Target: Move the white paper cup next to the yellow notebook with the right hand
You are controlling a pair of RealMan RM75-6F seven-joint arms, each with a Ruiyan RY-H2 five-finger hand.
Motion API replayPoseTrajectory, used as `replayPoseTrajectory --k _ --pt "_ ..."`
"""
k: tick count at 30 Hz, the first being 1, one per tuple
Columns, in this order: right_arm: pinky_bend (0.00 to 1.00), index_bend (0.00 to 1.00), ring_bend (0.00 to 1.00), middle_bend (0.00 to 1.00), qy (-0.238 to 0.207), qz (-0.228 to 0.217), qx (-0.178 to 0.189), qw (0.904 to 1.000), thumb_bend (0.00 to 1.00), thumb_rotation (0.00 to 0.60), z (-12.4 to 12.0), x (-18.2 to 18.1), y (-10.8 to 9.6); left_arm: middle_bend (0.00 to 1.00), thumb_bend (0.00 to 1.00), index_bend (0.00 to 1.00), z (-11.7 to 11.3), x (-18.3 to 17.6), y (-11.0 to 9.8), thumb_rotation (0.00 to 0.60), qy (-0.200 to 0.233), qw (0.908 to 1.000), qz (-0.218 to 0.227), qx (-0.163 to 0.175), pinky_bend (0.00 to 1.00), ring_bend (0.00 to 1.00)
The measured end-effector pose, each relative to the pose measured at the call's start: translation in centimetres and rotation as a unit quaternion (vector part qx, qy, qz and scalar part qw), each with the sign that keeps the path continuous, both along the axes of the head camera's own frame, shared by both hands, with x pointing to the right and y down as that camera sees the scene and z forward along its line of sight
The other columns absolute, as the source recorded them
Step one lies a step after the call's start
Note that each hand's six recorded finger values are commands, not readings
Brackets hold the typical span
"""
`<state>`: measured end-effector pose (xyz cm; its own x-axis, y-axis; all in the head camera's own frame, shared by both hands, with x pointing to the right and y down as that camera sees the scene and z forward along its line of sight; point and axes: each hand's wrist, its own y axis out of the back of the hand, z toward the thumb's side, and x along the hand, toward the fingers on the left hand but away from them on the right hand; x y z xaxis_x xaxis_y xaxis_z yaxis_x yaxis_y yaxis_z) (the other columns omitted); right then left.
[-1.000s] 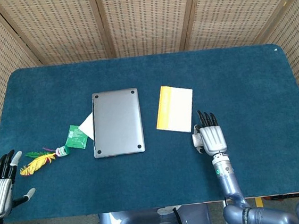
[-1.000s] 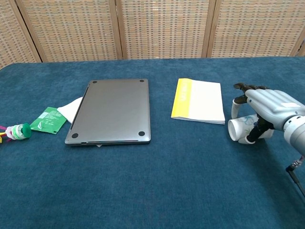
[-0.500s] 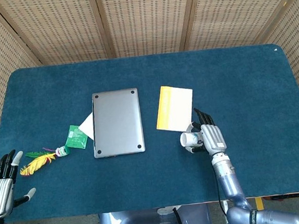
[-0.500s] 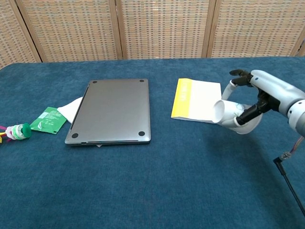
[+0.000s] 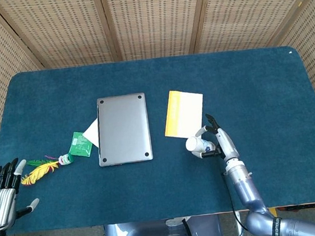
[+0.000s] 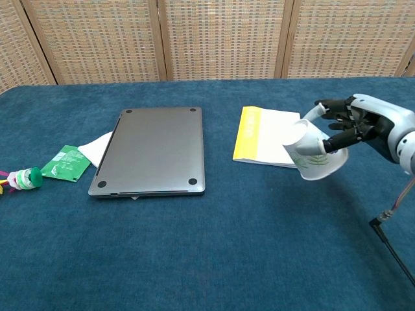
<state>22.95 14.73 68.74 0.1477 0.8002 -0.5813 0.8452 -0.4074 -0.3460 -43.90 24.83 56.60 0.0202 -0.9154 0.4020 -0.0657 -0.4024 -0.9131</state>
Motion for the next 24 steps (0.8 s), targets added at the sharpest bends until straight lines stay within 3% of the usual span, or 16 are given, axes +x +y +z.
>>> replayPoseTrajectory --k 13,24 --pt "0.0 0.52 0.0 0.0 0.007 0.005 -0.016 0.9998 0.23 0.6 3.3 0.6 1.0 0.0 0.15 0.0 0.1 0.0 0.1 0.6 -0.001 1.0 0.001 -0.002 0.0 0.0" --pt "0.0 0.5 0.0 0.0 0.052 0.0 -0.023 0.9984 0.23 0.6 4.1 2.8 1.8 0.0 0.15 0.0 0.1 0.3 0.1 0.6 -0.002 1.0 0.005 -0.001 0.0 0.0"
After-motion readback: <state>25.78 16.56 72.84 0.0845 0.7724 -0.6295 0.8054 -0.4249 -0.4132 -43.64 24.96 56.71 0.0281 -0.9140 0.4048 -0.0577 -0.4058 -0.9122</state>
